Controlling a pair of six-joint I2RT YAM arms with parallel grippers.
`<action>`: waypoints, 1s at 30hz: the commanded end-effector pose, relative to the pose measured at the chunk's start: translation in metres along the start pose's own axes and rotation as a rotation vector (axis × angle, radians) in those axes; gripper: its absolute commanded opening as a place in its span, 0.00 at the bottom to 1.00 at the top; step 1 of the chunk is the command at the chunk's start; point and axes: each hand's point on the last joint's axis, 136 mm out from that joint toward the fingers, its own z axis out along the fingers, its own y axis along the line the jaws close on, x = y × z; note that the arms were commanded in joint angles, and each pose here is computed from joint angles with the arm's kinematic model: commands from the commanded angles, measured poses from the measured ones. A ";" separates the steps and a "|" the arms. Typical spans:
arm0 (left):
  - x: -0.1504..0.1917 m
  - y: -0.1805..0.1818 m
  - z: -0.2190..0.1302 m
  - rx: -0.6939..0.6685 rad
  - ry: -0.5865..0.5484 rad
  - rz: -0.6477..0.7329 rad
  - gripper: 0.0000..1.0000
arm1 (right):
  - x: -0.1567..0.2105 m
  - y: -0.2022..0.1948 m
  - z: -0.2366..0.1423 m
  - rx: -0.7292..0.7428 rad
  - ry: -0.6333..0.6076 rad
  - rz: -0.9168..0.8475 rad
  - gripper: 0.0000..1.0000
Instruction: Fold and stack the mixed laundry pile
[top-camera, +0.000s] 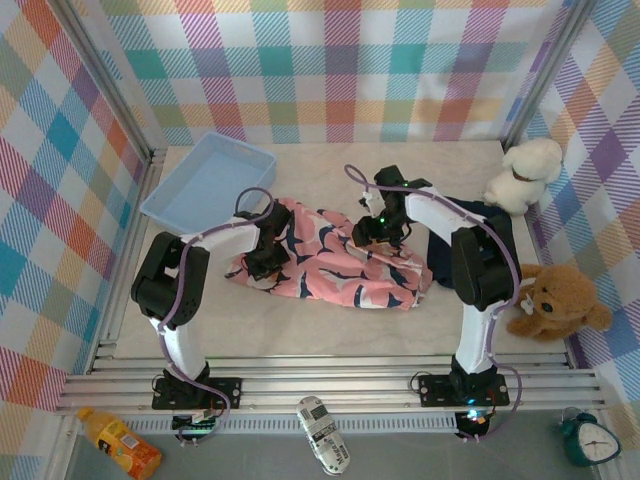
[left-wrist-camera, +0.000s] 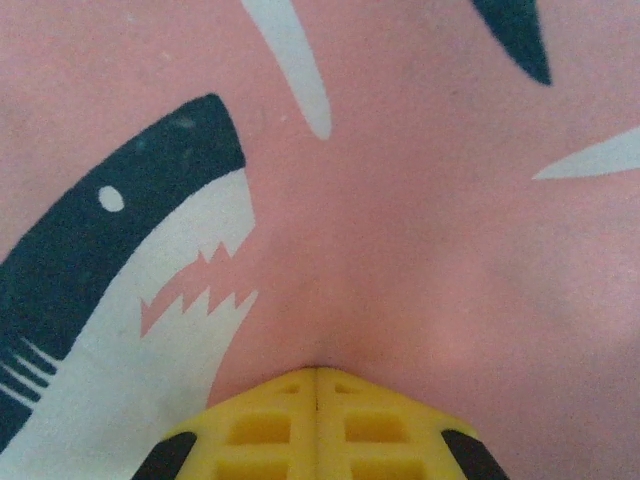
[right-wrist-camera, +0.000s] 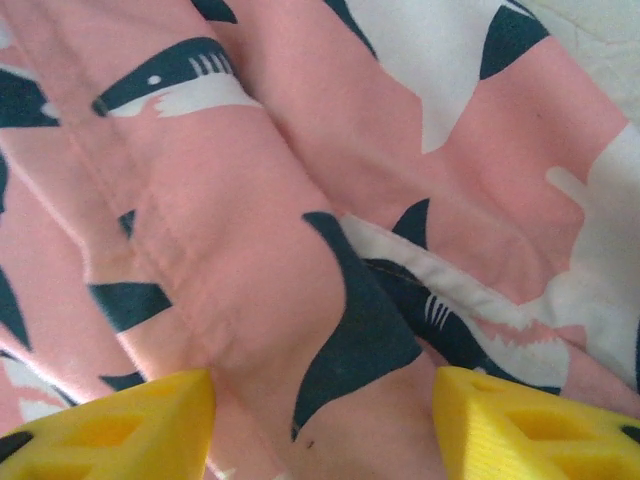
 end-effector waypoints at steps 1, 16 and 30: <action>0.005 0.022 0.017 -0.114 0.005 0.035 0.00 | 0.003 0.030 -0.031 -0.093 -0.055 -0.025 0.64; 0.002 0.029 0.011 -0.141 -0.012 0.088 0.00 | -0.019 0.009 0.003 0.053 -0.058 -0.084 0.15; 0.003 0.024 0.004 -0.131 -0.002 0.147 0.40 | -0.053 -0.084 0.000 0.242 -0.113 0.221 0.00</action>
